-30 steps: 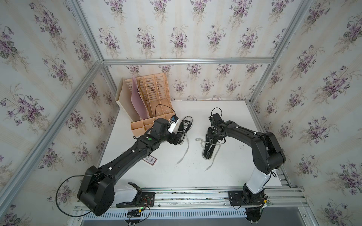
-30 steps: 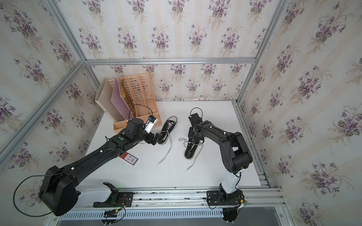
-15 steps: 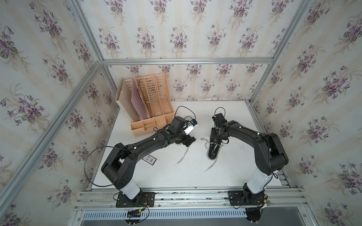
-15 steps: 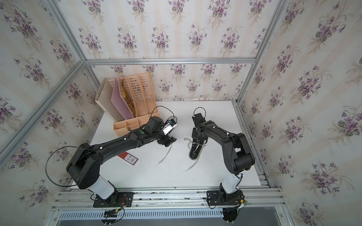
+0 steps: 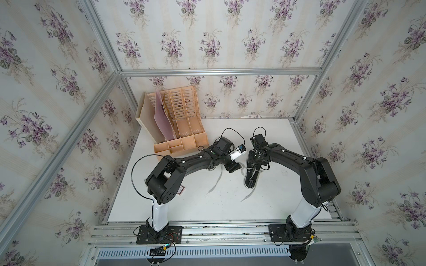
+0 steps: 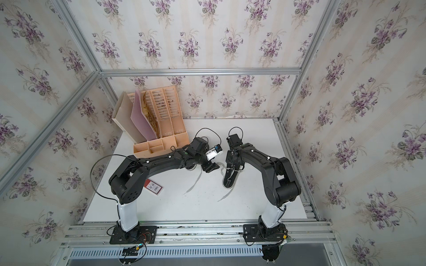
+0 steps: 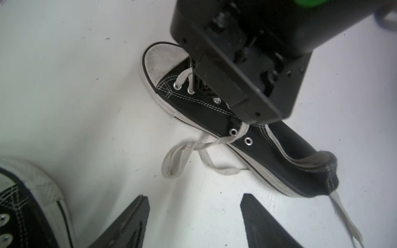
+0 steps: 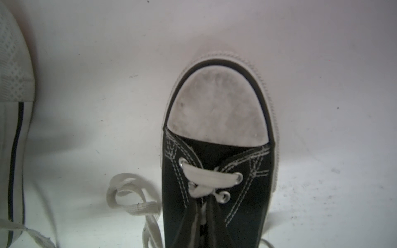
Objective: Tie the shoes
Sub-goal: Adjust the shoe at the center of the board.
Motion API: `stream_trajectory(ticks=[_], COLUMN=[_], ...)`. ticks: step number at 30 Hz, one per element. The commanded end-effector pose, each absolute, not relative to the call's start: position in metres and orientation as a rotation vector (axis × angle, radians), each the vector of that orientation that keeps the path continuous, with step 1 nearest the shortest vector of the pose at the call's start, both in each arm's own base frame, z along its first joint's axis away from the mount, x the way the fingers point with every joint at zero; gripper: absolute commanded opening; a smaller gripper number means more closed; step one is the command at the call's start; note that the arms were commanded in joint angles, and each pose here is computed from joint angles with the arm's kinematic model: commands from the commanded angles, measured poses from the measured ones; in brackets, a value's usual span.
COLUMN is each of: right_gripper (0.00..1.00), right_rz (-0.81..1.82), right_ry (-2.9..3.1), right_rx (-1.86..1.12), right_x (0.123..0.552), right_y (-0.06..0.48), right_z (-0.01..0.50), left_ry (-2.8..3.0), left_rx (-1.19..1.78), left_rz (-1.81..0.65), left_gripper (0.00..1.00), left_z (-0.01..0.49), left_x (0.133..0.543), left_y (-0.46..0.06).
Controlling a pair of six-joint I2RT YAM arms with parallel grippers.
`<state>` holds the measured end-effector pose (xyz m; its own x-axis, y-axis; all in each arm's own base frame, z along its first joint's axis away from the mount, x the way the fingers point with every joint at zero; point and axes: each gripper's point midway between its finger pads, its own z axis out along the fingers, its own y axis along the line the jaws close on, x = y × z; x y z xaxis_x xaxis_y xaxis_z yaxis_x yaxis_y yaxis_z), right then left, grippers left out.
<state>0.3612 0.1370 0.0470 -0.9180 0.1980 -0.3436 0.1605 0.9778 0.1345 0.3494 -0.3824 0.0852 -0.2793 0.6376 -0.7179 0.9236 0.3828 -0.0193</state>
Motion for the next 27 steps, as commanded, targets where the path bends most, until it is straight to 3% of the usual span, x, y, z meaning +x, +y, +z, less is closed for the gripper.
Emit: stream_trajectory(ticks=[1, 16, 27], right_gripper=[0.00, 0.00, 0.00], right_rz=[0.187, 0.223, 0.231], right_ry=[2.751, 2.744, 2.740], right_rx=[0.281, 0.298, 0.297], right_x=[0.363, 0.364, 0.366], right_y=[0.141, 0.146, 0.147], right_z=[0.051, 0.051, 0.052], left_ry=[1.977, 2.048, 2.076], left_rx=[1.361, 1.342, 1.335], left_rz=[-0.639, -0.621, -0.583], left_gripper=[0.71, 0.56, 0.37], left_z=[0.084, 0.046, 0.032], left_x=[0.352, 0.368, 0.374], left_y=[-0.395, -0.405, -0.406])
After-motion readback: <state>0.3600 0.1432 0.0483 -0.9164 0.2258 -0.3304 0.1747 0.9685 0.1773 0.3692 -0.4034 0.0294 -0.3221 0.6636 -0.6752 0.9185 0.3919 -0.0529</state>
